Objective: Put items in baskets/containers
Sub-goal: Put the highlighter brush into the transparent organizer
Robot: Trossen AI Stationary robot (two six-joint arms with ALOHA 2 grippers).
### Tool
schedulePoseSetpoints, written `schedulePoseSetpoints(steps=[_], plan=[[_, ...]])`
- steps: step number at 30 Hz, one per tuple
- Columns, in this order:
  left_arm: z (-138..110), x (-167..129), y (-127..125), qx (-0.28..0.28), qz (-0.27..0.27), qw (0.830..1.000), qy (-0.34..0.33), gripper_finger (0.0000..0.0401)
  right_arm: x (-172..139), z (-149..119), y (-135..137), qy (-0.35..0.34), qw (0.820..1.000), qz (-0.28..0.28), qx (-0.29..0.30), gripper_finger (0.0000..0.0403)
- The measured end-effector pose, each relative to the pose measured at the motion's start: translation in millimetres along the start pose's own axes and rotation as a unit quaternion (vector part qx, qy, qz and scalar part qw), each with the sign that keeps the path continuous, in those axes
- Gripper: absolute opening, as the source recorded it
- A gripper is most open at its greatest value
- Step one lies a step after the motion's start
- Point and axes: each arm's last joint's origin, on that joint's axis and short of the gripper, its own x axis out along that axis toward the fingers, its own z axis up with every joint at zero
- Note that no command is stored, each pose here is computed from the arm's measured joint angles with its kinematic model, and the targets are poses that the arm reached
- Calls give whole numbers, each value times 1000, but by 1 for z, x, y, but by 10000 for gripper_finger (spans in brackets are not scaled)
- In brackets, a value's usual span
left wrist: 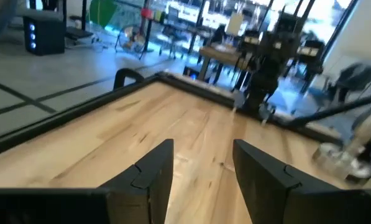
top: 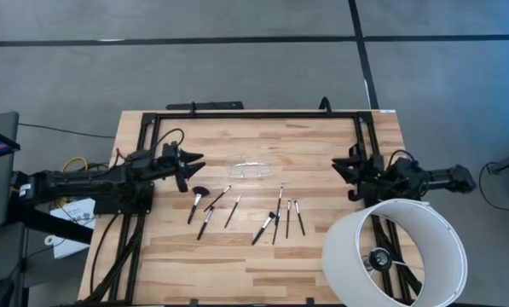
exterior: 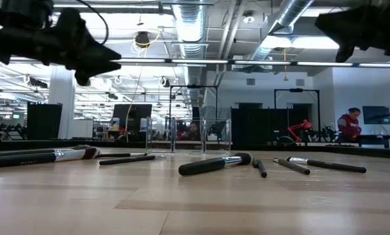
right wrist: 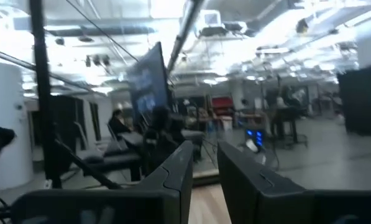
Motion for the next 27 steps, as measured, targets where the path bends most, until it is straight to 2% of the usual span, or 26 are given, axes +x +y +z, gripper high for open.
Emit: schedulePoseSetpoints(steps=[3, 8, 11, 15, 18, 21, 27], plan=[[0, 9, 0, 23, 11, 999, 23, 163, 2, -8, -3, 39, 999, -19, 6, 73], [-10, 18, 4, 43, 69, 995, 56, 163, 7, -19, -10, 93, 994, -58, 5, 93], [-9, 22, 6, 52, 91, 994, 40, 163, 12, -22, -15, 101, 991, -83, 30, 109], [-1, 25, 10, 72, 102, 992, -1, 163, 18, -28, -20, 118, 987, -106, 29, 128], [4, 29, 14, 66, 113, 991, -10, 163, 25, -30, -23, 116, 987, -102, 30, 140], [7, 36, 15, 47, 94, 994, 1, 163, 34, -30, -24, 102, 991, -82, 33, 150], [5, 56, 14, 22, 84, 996, 37, 163, 65, -34, -25, 166, 983, -79, 31, 155]])
